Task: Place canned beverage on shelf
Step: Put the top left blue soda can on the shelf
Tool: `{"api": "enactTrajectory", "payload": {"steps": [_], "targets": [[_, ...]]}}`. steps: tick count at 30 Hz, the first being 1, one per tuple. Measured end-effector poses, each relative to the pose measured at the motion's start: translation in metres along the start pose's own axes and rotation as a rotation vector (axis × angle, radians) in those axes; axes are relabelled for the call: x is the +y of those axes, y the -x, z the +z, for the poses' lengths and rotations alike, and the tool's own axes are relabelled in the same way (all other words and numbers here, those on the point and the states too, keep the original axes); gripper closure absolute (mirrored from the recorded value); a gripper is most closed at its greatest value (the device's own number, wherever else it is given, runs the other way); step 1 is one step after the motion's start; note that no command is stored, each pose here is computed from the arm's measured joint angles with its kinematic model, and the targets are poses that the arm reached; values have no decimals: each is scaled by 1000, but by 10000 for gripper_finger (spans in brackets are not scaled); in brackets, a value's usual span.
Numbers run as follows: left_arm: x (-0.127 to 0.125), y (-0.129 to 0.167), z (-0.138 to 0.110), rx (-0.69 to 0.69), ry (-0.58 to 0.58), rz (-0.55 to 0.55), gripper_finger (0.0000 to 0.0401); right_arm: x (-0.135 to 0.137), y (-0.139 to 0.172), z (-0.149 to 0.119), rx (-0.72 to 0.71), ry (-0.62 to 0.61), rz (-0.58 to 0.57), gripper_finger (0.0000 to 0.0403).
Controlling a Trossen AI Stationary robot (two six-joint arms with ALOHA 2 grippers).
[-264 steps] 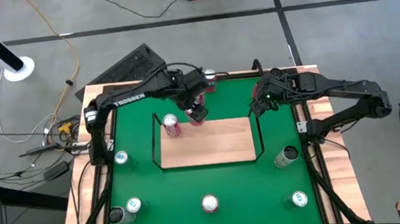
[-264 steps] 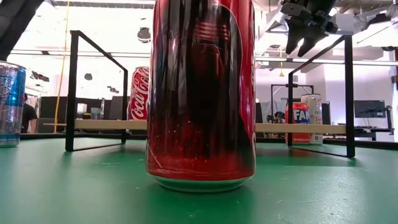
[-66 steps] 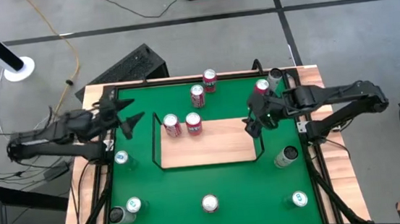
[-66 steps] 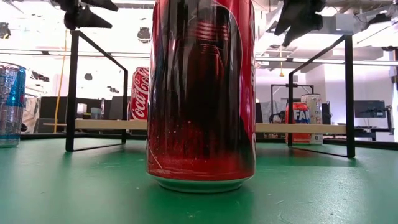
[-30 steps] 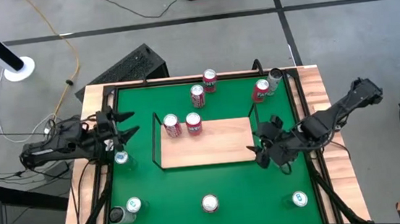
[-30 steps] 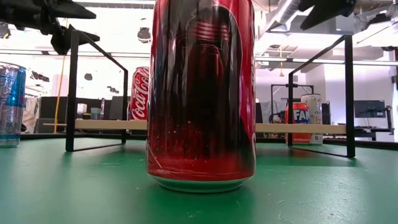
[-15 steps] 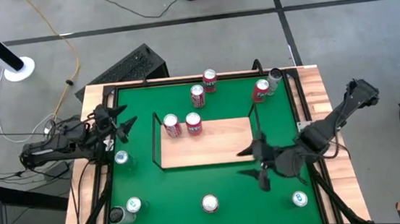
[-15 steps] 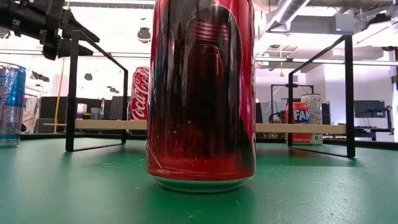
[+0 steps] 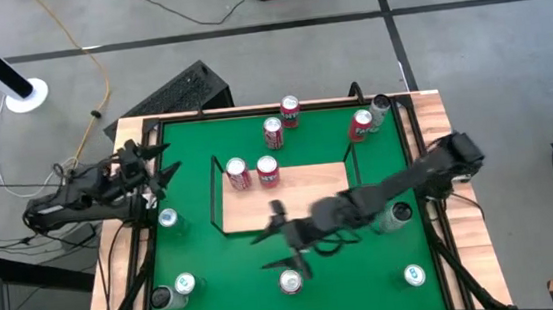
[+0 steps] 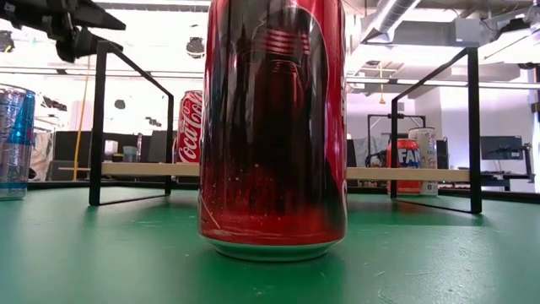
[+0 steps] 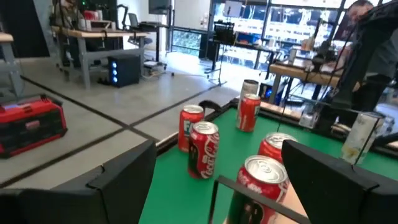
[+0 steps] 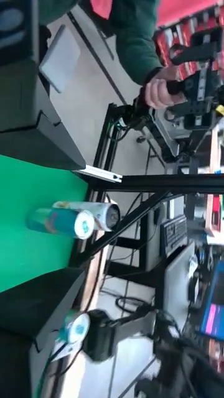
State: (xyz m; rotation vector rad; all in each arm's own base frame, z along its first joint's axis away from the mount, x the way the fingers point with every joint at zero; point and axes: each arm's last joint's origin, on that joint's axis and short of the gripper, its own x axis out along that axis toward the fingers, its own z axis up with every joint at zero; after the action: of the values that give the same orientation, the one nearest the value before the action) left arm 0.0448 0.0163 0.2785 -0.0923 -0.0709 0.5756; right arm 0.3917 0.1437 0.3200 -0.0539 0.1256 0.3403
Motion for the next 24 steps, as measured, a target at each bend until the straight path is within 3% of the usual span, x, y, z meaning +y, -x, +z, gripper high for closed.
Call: {"api": "enactTrajectory", "payload": {"steps": [5,13,19,24], "targets": [[3,5,1,53,-44,14,69,-20,-51,-6,-11,75,10,106],[3,5,0,62,-37,15,69,-38,-120,-32,-53,36,73,106],[3,5,0,61,-37,15,69,-42,-150,-40,-104,46,195,106],[3,5,0,61,-37,15,69,-53,-170,-62,-92,42,187,106]]}}
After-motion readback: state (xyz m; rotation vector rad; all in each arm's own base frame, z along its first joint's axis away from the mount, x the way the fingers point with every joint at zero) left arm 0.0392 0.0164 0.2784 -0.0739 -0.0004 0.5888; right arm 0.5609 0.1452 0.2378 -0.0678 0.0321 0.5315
